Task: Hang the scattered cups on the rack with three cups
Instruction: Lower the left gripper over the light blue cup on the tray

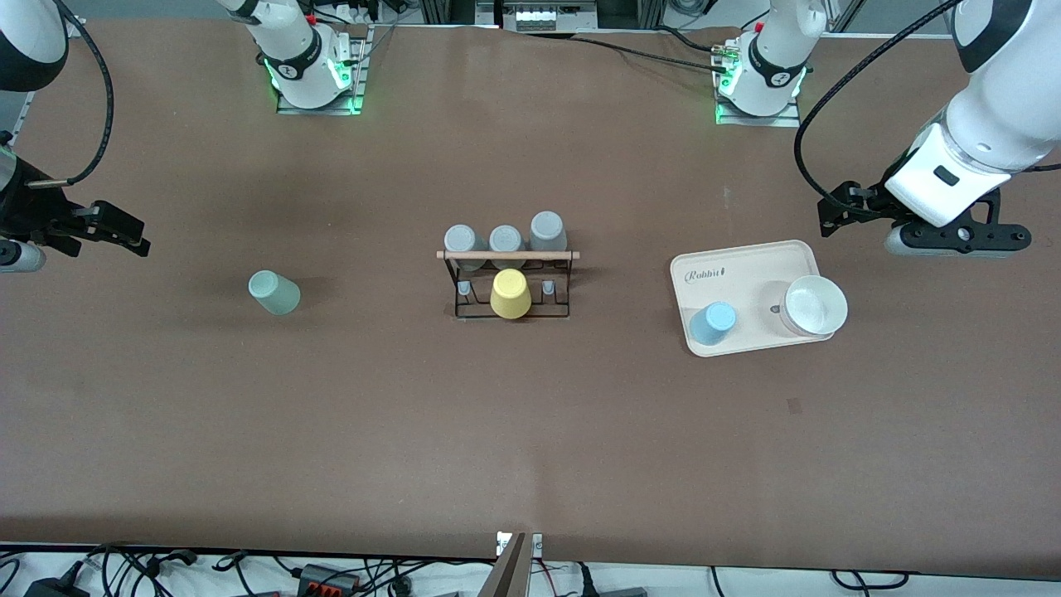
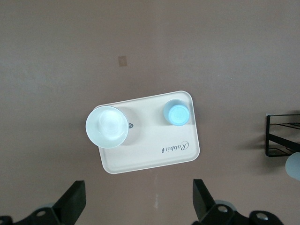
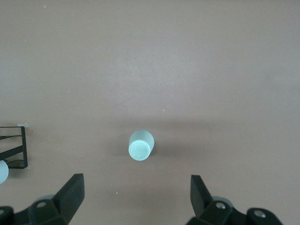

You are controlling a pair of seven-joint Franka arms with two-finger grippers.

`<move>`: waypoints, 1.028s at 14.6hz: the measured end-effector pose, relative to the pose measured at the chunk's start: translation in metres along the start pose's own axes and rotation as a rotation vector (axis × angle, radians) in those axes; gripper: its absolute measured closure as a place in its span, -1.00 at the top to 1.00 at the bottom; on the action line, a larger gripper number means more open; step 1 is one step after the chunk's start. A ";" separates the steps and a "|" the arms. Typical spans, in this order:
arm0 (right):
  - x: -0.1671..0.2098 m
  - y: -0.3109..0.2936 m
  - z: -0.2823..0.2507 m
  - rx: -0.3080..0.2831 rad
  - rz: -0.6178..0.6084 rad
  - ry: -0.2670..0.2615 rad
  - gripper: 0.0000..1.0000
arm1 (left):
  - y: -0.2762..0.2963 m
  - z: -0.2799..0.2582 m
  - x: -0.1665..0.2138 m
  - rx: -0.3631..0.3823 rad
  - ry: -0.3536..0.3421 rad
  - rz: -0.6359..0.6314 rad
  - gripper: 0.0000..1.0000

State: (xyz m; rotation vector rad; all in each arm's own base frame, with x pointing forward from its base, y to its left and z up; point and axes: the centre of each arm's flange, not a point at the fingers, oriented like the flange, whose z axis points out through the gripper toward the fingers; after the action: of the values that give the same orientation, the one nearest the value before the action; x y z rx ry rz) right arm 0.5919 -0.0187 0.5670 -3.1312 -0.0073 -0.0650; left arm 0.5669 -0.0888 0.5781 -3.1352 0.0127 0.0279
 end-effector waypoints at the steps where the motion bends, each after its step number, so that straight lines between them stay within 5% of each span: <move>1: 0.000 0.000 0.000 0.000 0.000 0.000 1.00 | 0.000 0.000 0.000 0.000 0.000 0.000 1.00; 11: 0.000 0.000 0.002 0.000 0.000 -0.004 1.00 | 0.000 0.000 0.000 0.000 0.000 0.000 1.00; 15: 0.000 0.000 0.003 0.000 0.000 -0.006 1.00 | 0.001 0.036 0.013 0.001 -0.065 0.002 1.00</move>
State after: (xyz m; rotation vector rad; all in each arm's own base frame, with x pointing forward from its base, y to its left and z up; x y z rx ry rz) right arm 0.5916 -0.0187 0.5641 -3.1312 -0.0072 -0.0551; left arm 0.5795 -0.0895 0.5421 -3.1313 0.0150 0.1299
